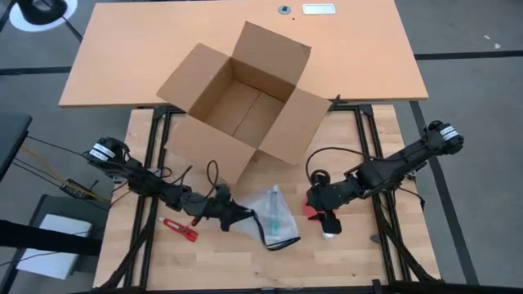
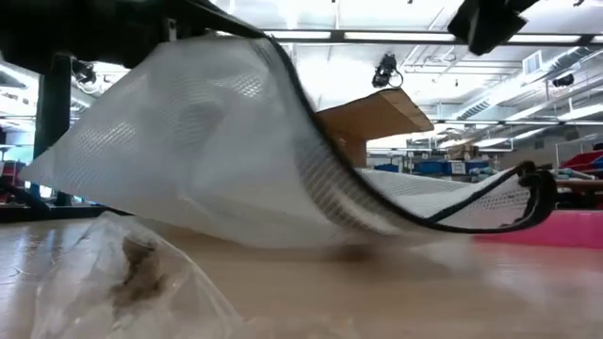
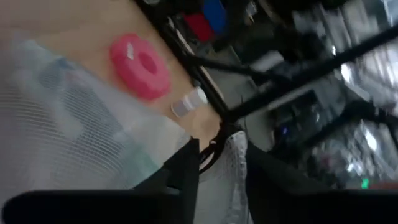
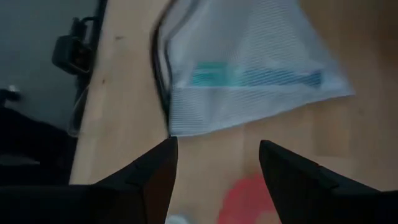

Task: Unpack boxes
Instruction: Close the zip bag, then put the white bottle medicine into the zip bag, then put the pink medicine organizer into the zip bag

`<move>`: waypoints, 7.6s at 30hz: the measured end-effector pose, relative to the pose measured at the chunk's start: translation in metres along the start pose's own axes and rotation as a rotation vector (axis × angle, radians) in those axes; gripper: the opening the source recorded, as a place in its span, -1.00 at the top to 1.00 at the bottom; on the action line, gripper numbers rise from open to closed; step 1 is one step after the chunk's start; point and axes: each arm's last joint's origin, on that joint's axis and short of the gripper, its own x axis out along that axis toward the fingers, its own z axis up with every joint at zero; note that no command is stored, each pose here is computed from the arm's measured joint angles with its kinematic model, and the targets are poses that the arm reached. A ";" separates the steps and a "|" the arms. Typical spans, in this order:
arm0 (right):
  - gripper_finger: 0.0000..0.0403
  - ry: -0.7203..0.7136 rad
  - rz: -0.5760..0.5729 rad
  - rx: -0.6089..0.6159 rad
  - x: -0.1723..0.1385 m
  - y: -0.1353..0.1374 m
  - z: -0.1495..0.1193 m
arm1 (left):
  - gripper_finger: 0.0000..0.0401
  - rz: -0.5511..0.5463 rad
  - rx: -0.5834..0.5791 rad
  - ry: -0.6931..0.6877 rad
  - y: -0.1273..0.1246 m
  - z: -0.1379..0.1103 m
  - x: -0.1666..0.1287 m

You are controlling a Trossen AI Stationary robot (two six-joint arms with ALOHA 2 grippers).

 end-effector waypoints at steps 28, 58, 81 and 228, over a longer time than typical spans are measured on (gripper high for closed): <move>-0.13 -0.143 0.207 -0.367 -0.003 0.049 -0.003 | 0.33 0.052 0.299 0.207 -0.222 0.047 0.042; -0.14 0.023 -0.264 -0.620 0.170 0.078 -0.053 | 0.33 0.388 0.778 0.480 -0.187 -0.030 0.105; -0.14 -0.099 -0.198 -0.617 0.188 0.100 -0.061 | 0.33 0.403 0.783 0.465 -0.184 -0.031 0.108; -0.46 0.257 -0.205 -0.029 0.067 -0.004 -0.103 | 0.93 0.643 0.401 0.350 -0.141 0.010 0.176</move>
